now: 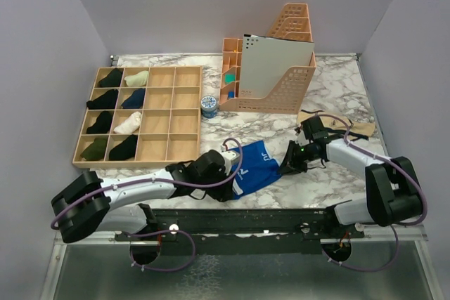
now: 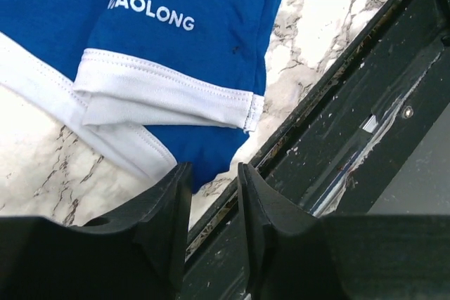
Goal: Roll the underwear
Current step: Fold the underwear at the center of the board.
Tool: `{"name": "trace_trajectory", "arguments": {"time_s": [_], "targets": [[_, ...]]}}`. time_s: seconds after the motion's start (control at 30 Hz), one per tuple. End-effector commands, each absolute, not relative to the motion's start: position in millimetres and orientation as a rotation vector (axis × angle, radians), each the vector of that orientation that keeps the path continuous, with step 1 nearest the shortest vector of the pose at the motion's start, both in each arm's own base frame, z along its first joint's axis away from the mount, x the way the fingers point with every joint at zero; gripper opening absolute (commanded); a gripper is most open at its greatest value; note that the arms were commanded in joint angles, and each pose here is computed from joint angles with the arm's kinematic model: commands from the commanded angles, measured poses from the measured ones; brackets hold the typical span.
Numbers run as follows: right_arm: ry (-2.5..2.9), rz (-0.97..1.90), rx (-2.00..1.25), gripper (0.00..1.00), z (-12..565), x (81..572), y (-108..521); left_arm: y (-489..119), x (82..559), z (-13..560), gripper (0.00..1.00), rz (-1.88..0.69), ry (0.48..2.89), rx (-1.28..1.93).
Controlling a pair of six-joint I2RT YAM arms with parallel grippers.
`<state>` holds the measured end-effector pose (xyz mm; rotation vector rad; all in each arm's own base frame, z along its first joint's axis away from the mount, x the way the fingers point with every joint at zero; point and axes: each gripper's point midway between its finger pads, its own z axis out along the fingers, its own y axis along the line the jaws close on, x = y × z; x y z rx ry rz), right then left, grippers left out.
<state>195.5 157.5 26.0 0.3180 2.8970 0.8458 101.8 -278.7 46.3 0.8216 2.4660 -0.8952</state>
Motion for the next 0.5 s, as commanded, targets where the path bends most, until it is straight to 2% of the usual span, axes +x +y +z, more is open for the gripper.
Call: {"name": "trace_trajectory", "arguments": {"time_s": [0.0, 0.1, 0.23, 0.47], "targets": [[2.888, 0.811, 0.317, 0.17, 37, 192, 151, -276, 111, 65, 0.39, -0.85, 2.419, 0.789], [2.842, 0.819, 0.301, 0.25, 53, 197, 152, -273, 120, 78, 0.43, -0.818, 2.384, 0.739], [2.805, 0.833, 0.297, 0.32, 62, 198, 153, -277, 125, 94, 0.46, -0.842, 2.342, 0.707], [2.813, 0.871, 0.27, 0.33, 57, 197, 157, -293, 113, 83, 0.47, -1.004, 2.406, 0.579]]}}
